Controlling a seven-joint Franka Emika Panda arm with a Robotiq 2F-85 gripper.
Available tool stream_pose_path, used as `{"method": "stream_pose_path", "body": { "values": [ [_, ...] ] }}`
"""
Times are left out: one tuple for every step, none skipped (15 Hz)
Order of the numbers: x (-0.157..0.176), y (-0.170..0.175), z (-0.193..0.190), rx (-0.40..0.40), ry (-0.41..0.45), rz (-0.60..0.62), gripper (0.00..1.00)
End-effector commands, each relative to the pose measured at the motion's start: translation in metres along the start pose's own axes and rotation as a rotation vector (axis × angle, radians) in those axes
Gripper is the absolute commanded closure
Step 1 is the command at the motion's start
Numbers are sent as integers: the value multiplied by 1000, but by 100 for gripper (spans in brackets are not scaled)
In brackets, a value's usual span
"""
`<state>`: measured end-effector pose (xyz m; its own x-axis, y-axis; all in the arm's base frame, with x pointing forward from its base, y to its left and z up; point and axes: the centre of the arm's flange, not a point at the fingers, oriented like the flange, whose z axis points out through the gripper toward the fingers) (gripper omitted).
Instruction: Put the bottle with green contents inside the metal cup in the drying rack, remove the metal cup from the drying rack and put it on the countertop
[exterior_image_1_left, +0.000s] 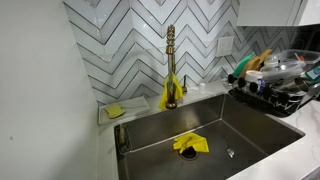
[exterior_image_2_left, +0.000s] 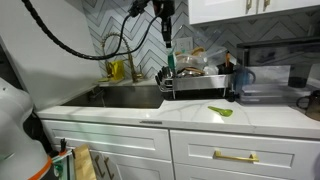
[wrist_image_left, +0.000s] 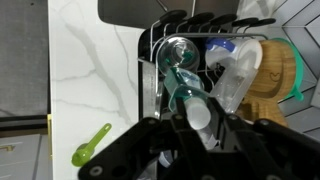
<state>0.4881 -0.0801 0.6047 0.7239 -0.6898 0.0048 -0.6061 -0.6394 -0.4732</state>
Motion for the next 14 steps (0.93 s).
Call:
{"method": "stream_pose_path", "body": {
  "values": [
    [-9,-2,6,73,-59,-6,93],
    [-9,-2,9,74,-74,0,93],
    [-9,-1,11,73,-86,10,93],
    [-9,0,13,65,-93,12,93],
    [-10,2,14,50,-94,16,93],
    [-10,4,15,47,-94,17,93],
    [-9,4,14,42,-90,18,93],
    [-9,5,13,40,-86,18,93],
    [-9,6,12,34,-81,19,93],
    [-9,7,12,32,-79,19,93],
    [-10,9,12,19,-84,15,93],
    [-10,10,13,6,-88,14,93],
    [-11,12,14,3,-94,13,93],
    [-11,13,15,4,-104,12,93]
  ]
}}
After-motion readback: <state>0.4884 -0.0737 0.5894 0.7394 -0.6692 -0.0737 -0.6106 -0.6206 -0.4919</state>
